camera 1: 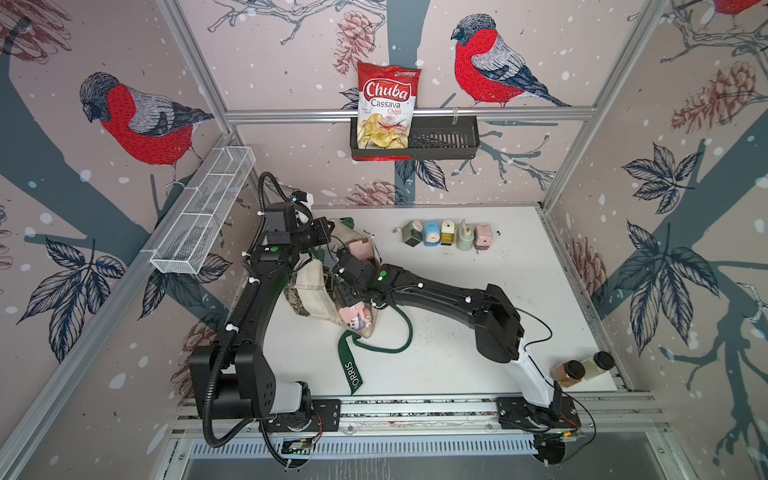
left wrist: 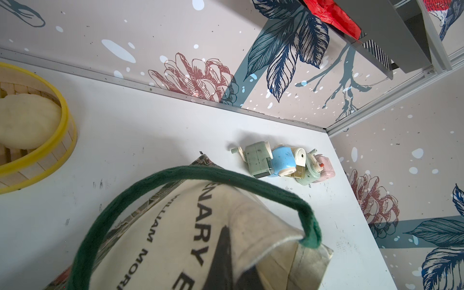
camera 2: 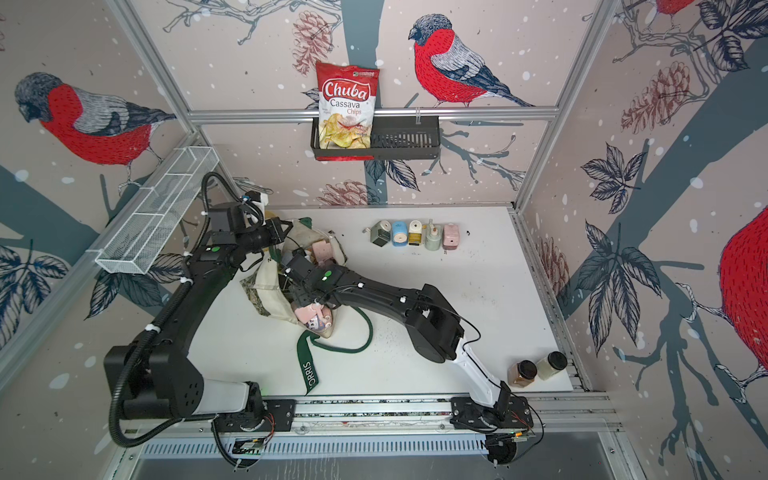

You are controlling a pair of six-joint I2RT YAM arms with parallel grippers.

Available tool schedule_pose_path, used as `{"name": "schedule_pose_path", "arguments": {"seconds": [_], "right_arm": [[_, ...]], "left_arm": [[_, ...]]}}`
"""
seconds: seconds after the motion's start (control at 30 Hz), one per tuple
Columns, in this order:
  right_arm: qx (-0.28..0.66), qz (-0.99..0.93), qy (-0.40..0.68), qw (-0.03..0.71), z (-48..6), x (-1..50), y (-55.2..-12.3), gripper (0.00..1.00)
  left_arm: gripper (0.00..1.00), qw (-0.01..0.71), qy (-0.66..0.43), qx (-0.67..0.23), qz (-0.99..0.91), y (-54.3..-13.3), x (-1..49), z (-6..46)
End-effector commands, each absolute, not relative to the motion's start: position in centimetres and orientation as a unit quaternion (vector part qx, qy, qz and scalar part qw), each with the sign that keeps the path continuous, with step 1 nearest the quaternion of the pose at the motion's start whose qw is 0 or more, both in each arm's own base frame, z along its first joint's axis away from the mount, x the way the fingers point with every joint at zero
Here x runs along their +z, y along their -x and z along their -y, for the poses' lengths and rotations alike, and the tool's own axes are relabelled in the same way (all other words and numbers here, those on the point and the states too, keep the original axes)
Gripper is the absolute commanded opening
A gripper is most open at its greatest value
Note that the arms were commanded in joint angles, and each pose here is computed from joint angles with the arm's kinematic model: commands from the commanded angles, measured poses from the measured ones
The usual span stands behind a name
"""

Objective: Take out the pencil sharpeners from the tote bags
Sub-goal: Adjust the pencil sharpener in the canvas bag.

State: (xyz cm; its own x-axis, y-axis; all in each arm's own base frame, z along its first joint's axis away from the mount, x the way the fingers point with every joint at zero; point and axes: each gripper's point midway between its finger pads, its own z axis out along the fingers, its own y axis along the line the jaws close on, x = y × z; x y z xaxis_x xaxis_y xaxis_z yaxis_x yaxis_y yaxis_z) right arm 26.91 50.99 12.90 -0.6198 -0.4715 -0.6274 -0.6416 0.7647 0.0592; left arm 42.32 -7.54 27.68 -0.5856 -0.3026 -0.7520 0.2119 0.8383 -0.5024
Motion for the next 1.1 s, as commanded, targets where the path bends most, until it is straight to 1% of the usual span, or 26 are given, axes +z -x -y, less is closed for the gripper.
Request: {"name": "schedule_pose_path", "arguments": {"seconds": [0.0,0.2,0.3,0.53,0.63,0.7,0.77,0.83,0.93,1.0,1.07], "right_arm": [[0.099,-0.897,0.321,0.286,-47.8,12.3,-26.4,0.78],[0.139,-0.882,0.353,0.278,-47.3,13.1,-24.8,0.78],[0.174,-0.863,0.379,0.283,-47.8,14.3,-23.7,0.80],[0.257,-0.819,0.417,0.299,-48.5,17.5,-23.2,0.83],[0.274,-0.802,0.440,0.296,-48.9,17.3,-22.7,0.84],[0.278,-0.809,0.431,0.286,-49.0,16.9,-23.1,0.84],[0.283,-0.834,0.389,0.270,-49.3,16.7,-23.9,0.84],[0.304,-0.845,0.359,0.252,-50.1,16.8,-23.7,0.84],[0.320,-0.833,0.374,0.252,-52.1,17.0,-22.2,0.84],[0.304,-0.834,0.380,0.260,-52.8,16.5,-22.3,0.85],[0.292,-0.842,0.377,0.251,-53.2,15.5,-22.5,0.85]], "left_arm": [[0.00,0.489,0.004,-0.299,-0.819,-42.9,30.1,8.1],[0.00,0.488,0.004,-0.300,-0.820,-43.0,29.9,8.2],[0.00,0.488,0.005,-0.300,-0.820,-43.0,29.9,8.2],[0.00,0.487,0.005,-0.300,-0.821,-43.0,29.8,8.1],[0.00,0.487,0.005,-0.300,-0.820,-43.0,29.9,8.1],[0.00,0.487,0.004,-0.301,-0.820,-43.0,29.9,8.2],[0.00,0.487,0.004,-0.301,-0.820,-43.0,29.9,8.2],[0.00,0.487,0.004,-0.301,-0.820,-43.0,29.9,8.2],[0.00,0.486,0.005,-0.302,-0.820,-43.0,29.9,8.2],[0.00,0.486,0.004,-0.301,-0.820,-43.0,29.9,8.2],[0.00,0.485,0.005,-0.300,-0.822,-43.0,29.7,8.2]]}}
